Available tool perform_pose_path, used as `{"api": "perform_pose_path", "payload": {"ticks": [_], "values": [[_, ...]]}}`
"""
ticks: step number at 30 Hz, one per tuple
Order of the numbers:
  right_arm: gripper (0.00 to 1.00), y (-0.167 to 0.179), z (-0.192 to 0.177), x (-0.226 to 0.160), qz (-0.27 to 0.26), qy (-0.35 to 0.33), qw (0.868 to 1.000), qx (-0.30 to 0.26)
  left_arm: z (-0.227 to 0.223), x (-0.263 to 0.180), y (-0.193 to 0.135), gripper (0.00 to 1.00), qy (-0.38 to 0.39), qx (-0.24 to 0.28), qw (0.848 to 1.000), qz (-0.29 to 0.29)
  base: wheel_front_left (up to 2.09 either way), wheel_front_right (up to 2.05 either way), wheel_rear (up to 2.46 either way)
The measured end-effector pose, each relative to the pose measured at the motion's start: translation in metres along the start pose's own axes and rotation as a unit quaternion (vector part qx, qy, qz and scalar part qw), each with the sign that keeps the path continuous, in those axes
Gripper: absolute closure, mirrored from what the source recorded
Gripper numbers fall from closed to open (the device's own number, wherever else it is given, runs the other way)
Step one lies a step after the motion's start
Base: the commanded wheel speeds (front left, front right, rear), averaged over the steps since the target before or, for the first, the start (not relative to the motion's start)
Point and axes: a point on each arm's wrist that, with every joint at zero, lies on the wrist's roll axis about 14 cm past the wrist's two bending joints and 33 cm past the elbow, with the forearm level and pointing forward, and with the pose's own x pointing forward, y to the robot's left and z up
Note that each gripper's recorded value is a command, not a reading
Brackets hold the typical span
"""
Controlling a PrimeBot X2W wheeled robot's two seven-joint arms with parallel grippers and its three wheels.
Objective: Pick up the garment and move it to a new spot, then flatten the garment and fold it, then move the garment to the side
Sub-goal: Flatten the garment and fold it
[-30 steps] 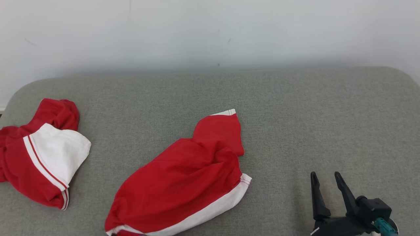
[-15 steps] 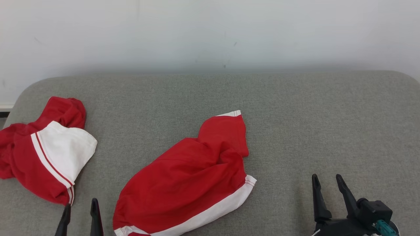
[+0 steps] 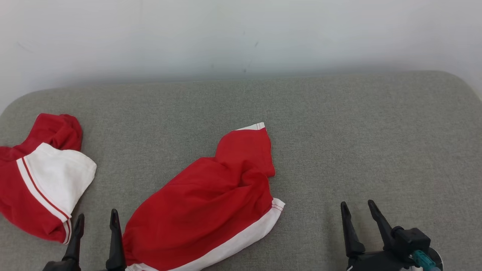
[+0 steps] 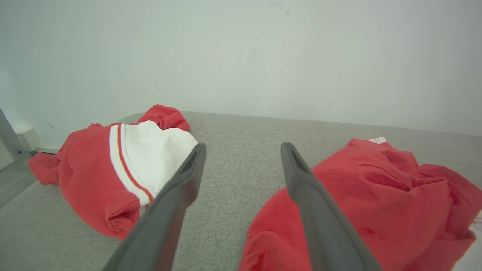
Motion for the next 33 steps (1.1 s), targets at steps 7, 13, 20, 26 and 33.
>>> {"api": "perform_pose_path", "payload": {"ticks": [7,13,20,26,33], "values": [[0.00,0.039,-0.003,0.016,0.065,0.012,0.998,-0.005,-0.003,0.002,0.003,0.00,0.005,0.004,1.000,0.002,0.00,0.00,0.00],[0.00,0.076,-0.014,0.032,0.126,0.045,0.991,-0.011,-0.002,-0.002,0.006,0.00,0.004,0.003,1.000,0.007,0.00,0.00,0.00],[0.00,0.094,-0.049,0.037,0.155,0.118,0.981,-0.014,-0.001,-0.009,0.012,0.00,0.003,0.002,1.000,0.018,0.00,0.00,0.00],[1.00,0.091,-0.056,0.040,0.148,0.131,0.980,-0.006,0.002,-0.013,0.019,0.00,0.000,0.001,1.000,0.029,0.00,0.00,0.00],[1.00,0.051,-0.035,0.044,0.101,0.095,0.990,-0.004,-0.002,-0.011,0.012,0.00,0.005,-0.004,1.000,0.019,0.00,0.00,0.00]]}}
